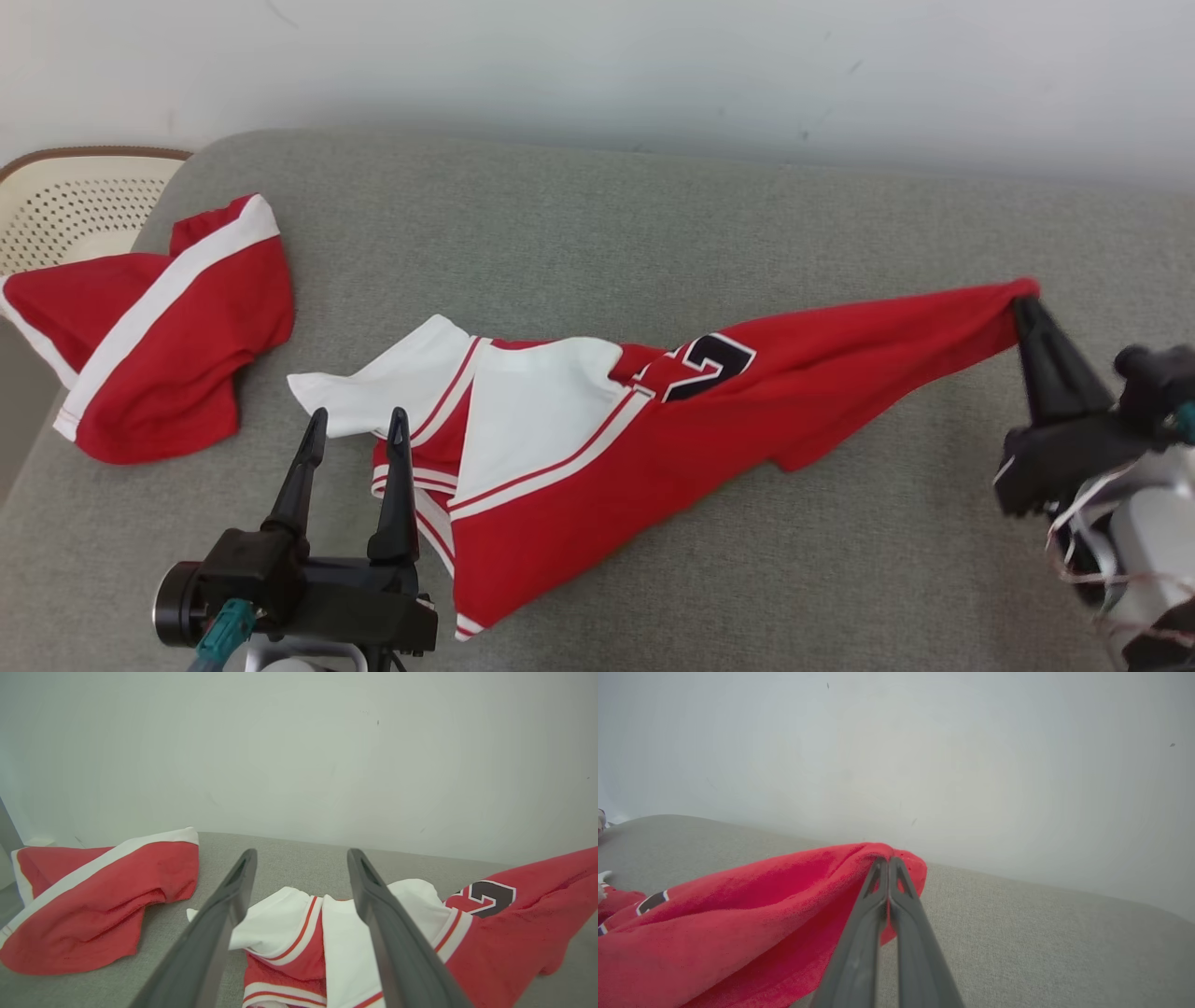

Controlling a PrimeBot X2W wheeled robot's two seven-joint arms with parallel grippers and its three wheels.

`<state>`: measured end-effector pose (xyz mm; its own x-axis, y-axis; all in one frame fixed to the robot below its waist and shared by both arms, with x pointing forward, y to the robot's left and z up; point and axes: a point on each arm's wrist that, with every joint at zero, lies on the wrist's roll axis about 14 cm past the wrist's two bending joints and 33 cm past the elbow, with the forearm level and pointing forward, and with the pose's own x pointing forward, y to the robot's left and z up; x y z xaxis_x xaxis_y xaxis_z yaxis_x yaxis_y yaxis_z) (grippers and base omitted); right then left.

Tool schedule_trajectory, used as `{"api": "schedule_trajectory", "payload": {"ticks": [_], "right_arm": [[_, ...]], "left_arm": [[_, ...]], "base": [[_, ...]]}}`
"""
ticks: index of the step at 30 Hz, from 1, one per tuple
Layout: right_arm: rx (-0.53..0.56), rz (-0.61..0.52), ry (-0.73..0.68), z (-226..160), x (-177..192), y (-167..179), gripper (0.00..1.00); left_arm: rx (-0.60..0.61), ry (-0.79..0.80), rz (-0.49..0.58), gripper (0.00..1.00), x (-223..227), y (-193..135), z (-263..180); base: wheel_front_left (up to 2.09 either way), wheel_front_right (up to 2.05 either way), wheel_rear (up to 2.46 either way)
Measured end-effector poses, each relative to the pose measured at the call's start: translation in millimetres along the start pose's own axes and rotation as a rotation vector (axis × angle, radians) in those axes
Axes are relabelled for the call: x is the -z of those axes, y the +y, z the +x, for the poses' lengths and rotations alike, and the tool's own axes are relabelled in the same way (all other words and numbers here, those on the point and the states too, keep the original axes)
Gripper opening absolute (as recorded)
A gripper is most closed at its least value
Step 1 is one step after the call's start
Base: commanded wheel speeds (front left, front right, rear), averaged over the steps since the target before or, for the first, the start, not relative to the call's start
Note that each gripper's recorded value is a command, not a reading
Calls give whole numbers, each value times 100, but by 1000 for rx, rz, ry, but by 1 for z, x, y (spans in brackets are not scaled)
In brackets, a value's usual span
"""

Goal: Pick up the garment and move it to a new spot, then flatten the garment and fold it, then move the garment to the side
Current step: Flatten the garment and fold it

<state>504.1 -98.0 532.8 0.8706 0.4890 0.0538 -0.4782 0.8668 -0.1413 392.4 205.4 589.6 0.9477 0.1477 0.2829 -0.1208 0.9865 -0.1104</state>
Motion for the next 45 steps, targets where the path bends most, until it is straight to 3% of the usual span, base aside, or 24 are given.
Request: {"api": "schedule_trajectory", "payload": {"ticks": [11,18,20,29,35,39,45], "right_arm": [[-47,145,275,-85,100,59,0],[54,215,300,-109,111,50,0],[83,228,281,-110,106,45,100],[238,251,145,-124,68,3,100],[337,142,-52,-135,2,-32,100],[333,80,-129,-137,-36,-30,100],[262,75,-135,-140,-54,2,100]], "left_arm": [[54,5,-13,100,8,-20,10],[85,16,-14,100,15,-28,14],[93,20,-14,100,16,-31,13],[119,26,0,100,10,-34,8],[107,4,20,100,-2,-29,5],[108,-15,29,100,-10,-29,2],[108,-13,41,100,-16,-26,-7]], "base": [[0,0,0],[0,0,0],[0,0,0],[0,0,0],[0,0,0],[0,0,0],[0,0,0]]}}
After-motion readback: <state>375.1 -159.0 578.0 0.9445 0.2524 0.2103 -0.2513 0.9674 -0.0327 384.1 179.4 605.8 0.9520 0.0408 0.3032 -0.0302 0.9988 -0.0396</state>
